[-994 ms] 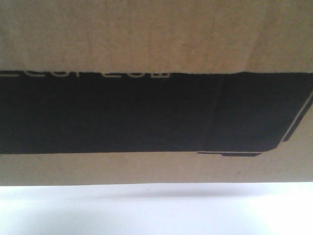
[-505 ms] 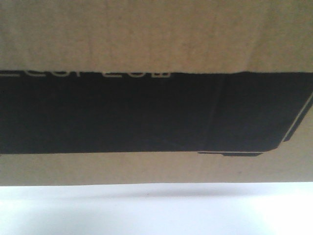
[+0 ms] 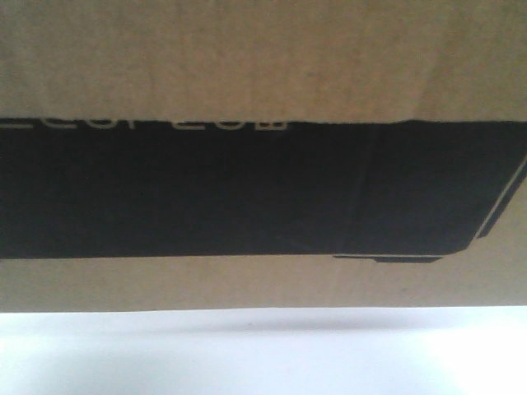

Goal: Grab box from left shelf to table start
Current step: 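Lower the held box with both grippers toward the white tabletop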

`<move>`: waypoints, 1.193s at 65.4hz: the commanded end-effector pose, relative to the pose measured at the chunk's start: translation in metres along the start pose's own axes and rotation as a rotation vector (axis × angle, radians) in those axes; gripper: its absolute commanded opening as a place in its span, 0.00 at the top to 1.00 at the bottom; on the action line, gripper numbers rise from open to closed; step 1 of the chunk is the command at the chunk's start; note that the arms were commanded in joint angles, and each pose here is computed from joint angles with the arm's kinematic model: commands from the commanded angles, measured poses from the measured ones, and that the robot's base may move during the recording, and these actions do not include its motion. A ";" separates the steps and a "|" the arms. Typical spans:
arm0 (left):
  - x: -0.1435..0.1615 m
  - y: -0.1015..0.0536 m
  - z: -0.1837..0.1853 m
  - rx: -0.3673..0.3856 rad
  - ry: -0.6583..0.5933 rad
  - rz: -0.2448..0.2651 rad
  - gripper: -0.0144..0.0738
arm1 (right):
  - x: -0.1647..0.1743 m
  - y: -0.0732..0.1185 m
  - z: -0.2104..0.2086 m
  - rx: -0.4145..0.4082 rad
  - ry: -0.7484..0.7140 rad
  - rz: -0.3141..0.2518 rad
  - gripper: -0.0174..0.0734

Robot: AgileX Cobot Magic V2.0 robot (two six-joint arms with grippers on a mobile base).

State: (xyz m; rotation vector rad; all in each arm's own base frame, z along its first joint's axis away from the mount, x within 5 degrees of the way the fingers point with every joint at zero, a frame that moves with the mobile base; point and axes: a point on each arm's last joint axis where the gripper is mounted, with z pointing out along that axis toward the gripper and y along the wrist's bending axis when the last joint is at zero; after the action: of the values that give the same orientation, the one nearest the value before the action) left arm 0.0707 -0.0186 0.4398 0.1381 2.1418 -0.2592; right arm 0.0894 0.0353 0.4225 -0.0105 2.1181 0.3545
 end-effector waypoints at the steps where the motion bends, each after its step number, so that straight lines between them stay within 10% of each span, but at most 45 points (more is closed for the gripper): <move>1: -0.017 -0.003 -0.016 0.107 -0.171 -0.006 0.95 | -0.017 -0.004 -0.009 0.024 -0.149 -0.052 0.74; 35: -0.029 -0.016 -0.010 0.174 -0.248 0.000 0.95 | -0.019 -0.002 -0.007 0.029 -0.161 -0.065 0.74; 65: -0.080 -0.074 0.072 0.030 -0.038 0.073 0.95 | -0.078 0.037 0.039 0.151 -0.121 -0.103 0.74; 78: -0.109 -0.090 0.102 0.112 -0.074 0.063 0.95 | -0.092 0.049 0.069 0.161 -0.119 -0.109 0.74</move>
State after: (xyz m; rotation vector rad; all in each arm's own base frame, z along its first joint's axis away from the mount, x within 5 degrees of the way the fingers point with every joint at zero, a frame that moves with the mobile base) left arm 0.1842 -0.1027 0.4614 0.1514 2.2597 -0.0274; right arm 0.1757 0.0626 0.4563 0.0930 2.1773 -0.1369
